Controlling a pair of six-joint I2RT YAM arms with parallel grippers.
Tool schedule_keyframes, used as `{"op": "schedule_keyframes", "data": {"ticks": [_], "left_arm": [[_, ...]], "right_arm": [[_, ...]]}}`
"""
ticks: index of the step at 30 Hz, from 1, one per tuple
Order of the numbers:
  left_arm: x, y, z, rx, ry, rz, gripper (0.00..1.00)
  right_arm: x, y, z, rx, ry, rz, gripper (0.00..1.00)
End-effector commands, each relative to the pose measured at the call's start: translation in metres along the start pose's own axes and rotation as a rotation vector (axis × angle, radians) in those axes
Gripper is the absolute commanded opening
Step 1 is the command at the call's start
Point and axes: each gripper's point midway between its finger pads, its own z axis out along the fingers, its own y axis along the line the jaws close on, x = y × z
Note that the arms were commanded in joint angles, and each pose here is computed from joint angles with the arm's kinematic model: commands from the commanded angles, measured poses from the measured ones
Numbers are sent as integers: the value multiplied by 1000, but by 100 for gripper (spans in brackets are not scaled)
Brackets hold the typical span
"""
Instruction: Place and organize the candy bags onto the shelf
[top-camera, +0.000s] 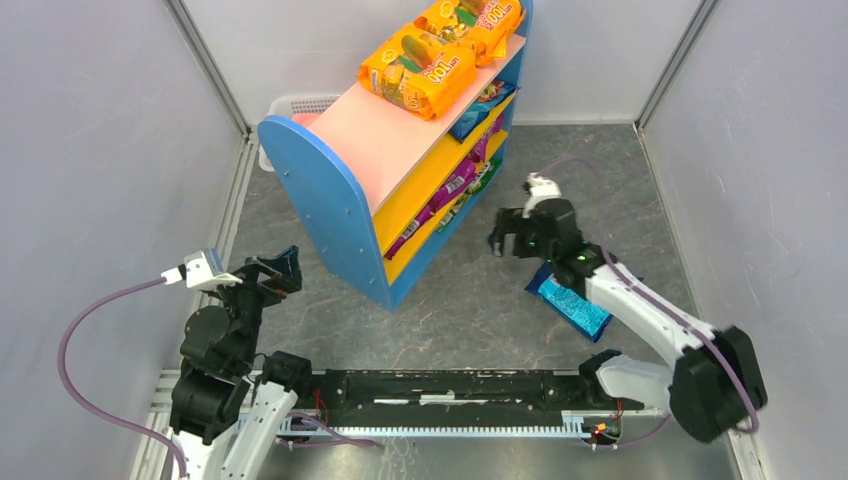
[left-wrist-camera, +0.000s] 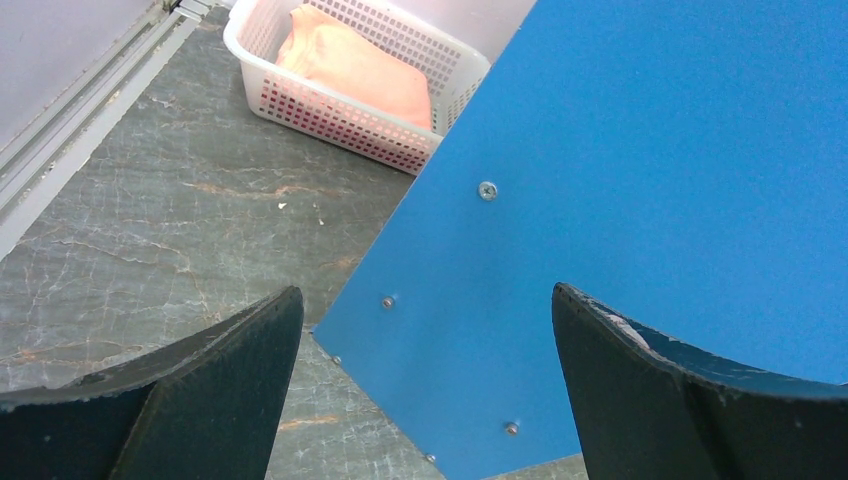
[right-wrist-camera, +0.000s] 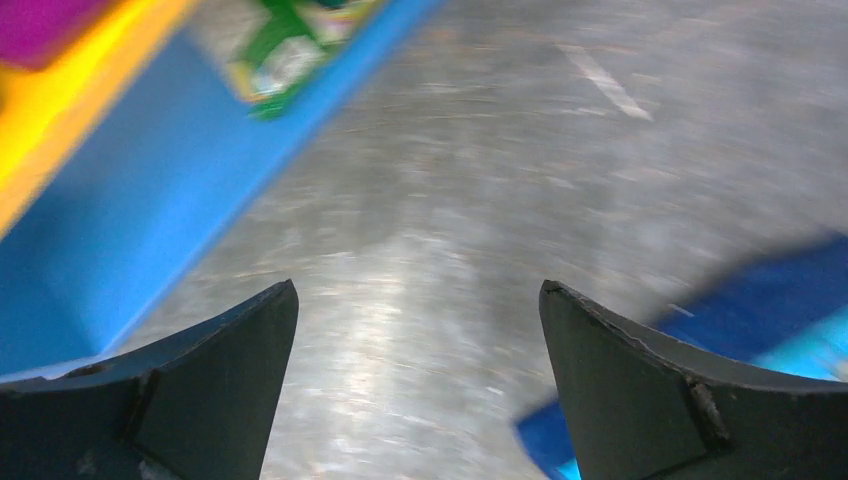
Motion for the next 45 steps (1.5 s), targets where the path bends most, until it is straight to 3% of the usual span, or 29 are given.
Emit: {"op": "schedule_keyframes", "data": {"ticks": [1, 8, 11, 15, 18, 23, 33, 38, 45], "left_arm": [[-6, -1, 2, 8, -28, 30, 100], [-7, -2, 1, 13, -31, 28, 100], [-6, -2, 2, 11, -26, 31, 100], [-4, -2, 3, 11, -16, 34, 100], [-4, -3, 4, 12, -16, 34, 100], [-4, -2, 4, 11, -16, 34, 100], [-3, -2, 5, 3, -10, 37, 100], [-3, 0, 6, -4, -12, 38, 100], [-3, 0, 6, -8, -10, 37, 100]], "right_arm": [[19, -101, -48, 347, 7, 57, 98], [63, -213, -130, 838, -20, 275, 98], [81, -231, -137, 864, -34, 380, 98], [94, -236, -125, 759, -60, 508, 98], [95, -224, -104, 585, -86, 551, 98], [92, -186, -73, 303, -87, 547, 98], [52, -89, -34, -27, -92, 383, 98], [41, -67, -34, -81, -76, 333, 98], [53, -101, -54, 82, -25, 281, 98]]}}
